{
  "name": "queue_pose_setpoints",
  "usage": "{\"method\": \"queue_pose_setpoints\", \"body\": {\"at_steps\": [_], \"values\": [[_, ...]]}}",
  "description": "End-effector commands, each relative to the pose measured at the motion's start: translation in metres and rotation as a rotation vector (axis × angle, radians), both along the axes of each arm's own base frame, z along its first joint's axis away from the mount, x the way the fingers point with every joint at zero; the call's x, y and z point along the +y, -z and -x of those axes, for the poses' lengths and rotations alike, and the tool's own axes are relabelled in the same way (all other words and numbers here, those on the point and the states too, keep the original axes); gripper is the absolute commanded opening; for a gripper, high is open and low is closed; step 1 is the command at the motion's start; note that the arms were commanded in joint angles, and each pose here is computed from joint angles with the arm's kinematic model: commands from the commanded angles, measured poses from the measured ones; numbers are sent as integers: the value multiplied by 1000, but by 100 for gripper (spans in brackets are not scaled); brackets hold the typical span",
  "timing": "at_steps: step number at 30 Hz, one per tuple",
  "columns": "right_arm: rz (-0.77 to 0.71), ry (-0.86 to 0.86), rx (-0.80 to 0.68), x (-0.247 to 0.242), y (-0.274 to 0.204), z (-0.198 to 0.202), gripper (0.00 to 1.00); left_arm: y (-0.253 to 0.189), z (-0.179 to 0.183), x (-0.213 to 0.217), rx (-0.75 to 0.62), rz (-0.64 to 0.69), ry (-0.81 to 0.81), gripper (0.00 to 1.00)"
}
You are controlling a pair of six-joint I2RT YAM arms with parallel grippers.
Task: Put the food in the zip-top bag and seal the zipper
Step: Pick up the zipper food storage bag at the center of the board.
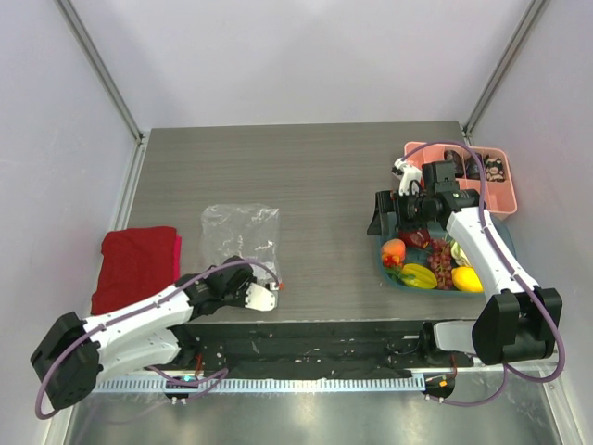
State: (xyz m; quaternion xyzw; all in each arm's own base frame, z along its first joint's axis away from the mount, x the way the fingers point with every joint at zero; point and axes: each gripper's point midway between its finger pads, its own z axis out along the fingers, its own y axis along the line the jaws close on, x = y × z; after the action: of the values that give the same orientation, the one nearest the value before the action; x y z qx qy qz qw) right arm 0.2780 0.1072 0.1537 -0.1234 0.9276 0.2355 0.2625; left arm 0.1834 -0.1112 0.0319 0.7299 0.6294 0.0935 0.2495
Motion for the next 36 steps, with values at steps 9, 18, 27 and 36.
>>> {"method": "queue_pose_setpoints", "body": {"at_steps": [9,18,27,36], "values": [[-2,6,-95,2,-24,-17,100,-46,-18,-36,56,141,-184,0],[-165,24,-257,19,-88,-29,100,-128,-50,-111,306,467,-538,0],[-497,30,-334,60,-154,-9,100,-201,-72,-188,526,800,-777,0],[-532,-75,-320,115,-180,-4,100,-217,-83,-182,586,943,-1159,0]]}}
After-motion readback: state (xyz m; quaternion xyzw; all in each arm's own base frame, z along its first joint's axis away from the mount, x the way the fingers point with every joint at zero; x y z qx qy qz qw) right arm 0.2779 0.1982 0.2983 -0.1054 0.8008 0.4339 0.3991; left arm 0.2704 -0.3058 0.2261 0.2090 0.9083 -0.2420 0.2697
